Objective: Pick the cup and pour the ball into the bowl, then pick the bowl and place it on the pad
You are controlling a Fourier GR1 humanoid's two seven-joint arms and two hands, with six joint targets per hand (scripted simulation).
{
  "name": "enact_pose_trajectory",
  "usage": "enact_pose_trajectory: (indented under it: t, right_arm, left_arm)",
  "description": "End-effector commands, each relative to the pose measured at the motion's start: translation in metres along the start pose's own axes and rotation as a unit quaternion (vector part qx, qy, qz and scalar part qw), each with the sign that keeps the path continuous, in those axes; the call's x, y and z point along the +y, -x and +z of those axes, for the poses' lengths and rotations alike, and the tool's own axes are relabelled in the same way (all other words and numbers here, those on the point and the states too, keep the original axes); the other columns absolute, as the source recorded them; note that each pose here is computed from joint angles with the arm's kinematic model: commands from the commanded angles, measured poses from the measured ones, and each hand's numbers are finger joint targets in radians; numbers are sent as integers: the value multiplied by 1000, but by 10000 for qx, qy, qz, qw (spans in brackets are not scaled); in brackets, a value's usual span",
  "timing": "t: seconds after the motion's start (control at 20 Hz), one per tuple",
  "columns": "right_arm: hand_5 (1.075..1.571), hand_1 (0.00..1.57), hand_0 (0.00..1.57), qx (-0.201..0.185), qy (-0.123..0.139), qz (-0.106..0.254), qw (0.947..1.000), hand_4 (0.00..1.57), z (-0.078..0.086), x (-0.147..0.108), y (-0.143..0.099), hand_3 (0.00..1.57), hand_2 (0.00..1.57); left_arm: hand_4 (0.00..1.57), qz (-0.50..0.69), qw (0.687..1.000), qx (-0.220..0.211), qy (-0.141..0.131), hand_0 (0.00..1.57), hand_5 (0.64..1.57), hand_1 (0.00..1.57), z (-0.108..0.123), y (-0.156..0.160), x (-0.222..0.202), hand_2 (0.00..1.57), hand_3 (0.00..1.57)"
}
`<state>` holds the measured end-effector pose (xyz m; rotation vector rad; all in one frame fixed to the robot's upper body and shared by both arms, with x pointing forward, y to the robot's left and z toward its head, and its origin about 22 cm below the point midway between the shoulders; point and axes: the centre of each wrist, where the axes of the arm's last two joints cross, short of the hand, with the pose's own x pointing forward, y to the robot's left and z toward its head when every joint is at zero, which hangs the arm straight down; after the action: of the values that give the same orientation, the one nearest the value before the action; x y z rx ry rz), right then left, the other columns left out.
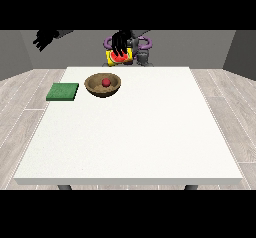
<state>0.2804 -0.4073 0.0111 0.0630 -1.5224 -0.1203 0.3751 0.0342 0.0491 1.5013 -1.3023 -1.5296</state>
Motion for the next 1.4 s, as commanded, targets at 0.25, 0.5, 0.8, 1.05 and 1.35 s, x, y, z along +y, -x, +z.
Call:
enact_pose_trajectory:
  t: [0.25, 0.5, 0.8, 1.05, 1.35]
  right_arm:
    - [1559, 0, 0, 233, 526, -36, 9983, 777, 9, -2, 10, 132, 0]
    - [1555, 0, 0, 250, 734, 13, 9970, 788, 10, 9, 23, 0, 0]
    - [1565, 0, 0, 226, 1074, -246, 9937, 719, 12, 31, 52, 0, 0]
    - [1565, 0, 0, 259, 1127, -457, 9922, 737, 13, 64, 76, 0, 0]
    - [1566, 0, 0, -30, 896, -571, 9943, 694, 3, 84, 102, 0, 0]
  left_arm:
    - [1285, 4055, 9060, 1107, -496, 635, 1545, 635, -16, 98, 25, 936, 669]
    - [1120, 6267, 7643, 1333, -732, 0, 1570, 0, -19, 151, 49, 0, 0]
    - [1053, 7484, 6569, 422, -812, 0, 1567, 0, -13, 233, 65, 0, 0]
    - [1055, 7687, 6351, 313, -693, 0, 1558, 0, 14, 313, 44, 0, 0]
    - [993, 7615, 6409, 339, -905, 0, 1561, 0, 28, 346, 55, 0, 0]
